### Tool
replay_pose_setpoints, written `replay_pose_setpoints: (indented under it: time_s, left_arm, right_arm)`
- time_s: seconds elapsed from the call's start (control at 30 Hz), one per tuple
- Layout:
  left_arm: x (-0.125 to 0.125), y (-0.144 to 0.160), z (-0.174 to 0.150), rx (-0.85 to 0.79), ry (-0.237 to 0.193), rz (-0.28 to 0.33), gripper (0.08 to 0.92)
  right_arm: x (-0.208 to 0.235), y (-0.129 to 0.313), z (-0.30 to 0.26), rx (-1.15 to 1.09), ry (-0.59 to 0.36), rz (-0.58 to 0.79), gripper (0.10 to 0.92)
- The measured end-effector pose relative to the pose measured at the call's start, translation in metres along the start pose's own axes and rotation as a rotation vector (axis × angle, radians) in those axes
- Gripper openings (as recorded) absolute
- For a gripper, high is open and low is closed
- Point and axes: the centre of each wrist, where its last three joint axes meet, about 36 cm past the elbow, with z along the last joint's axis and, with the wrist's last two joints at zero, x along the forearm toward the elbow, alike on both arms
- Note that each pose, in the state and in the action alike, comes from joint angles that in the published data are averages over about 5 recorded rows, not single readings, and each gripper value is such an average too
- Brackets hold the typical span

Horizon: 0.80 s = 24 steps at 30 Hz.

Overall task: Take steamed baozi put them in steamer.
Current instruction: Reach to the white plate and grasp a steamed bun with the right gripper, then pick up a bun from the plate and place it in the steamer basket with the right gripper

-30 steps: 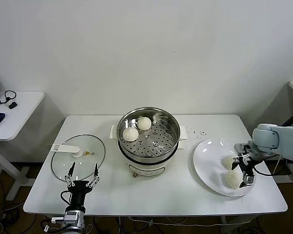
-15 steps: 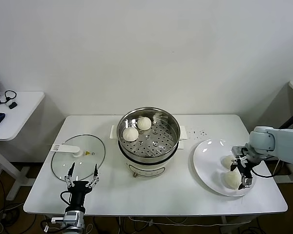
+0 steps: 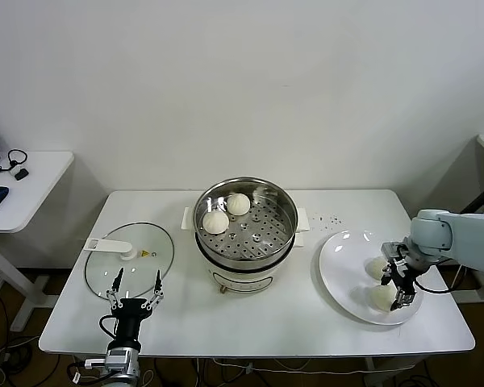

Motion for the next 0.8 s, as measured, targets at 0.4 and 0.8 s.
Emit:
replay_pose_setpoints:
  time_s: [0.4, 0.8]
  left_arm:
    - [-0.001, -0.002, -0.004, 0.001, -0.009, 0.006, 0.823]
    - [-0.001, -0.002, -0.009, 0.002, -0.016, 0.011, 0.823]
  right_arm:
    - [0.039, -0.009, -0.013, 0.045, -0.016, 0.027, 0.636]
    - [0.126, -0.031, -0.040, 0.124, -0.029, 0.096, 0.636]
